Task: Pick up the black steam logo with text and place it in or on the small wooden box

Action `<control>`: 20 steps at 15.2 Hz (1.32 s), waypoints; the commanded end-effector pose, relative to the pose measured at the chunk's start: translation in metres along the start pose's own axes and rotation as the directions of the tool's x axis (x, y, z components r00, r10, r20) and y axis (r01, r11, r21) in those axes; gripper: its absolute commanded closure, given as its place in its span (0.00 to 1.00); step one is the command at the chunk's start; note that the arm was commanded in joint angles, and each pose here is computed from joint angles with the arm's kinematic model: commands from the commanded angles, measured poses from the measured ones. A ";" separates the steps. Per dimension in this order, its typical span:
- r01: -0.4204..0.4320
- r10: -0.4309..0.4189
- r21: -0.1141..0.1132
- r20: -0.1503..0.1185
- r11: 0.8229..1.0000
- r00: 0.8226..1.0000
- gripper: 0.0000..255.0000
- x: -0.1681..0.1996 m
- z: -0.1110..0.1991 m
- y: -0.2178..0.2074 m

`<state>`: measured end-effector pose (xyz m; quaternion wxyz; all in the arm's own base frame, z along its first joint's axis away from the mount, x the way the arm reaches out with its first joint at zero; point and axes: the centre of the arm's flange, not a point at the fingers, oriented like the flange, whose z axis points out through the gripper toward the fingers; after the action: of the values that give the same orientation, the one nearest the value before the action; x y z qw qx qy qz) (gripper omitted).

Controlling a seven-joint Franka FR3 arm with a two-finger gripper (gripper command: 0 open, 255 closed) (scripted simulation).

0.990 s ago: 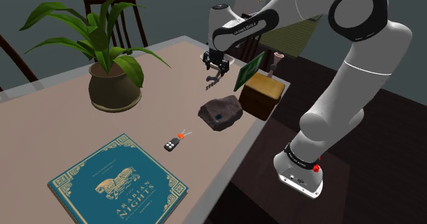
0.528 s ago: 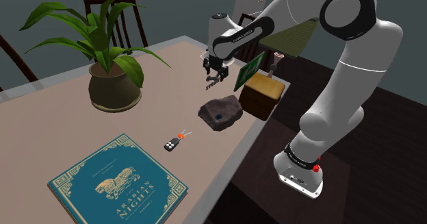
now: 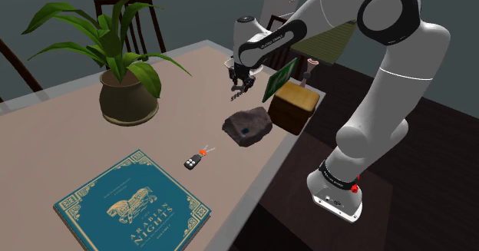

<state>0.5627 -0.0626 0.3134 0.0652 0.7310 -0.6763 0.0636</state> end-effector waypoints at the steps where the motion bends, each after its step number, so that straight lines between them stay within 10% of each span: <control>1: 0.000 0.000 0.000 0.000 1.000 1.000 1.00 0.000 0.000 0.000; 20: 0.000 0.000 0.000 0.000 1.000 1.000 1.00 0.011 -0.057 0.001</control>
<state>0.5628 -0.0627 0.3668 0.0651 0.7310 -0.6763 0.0638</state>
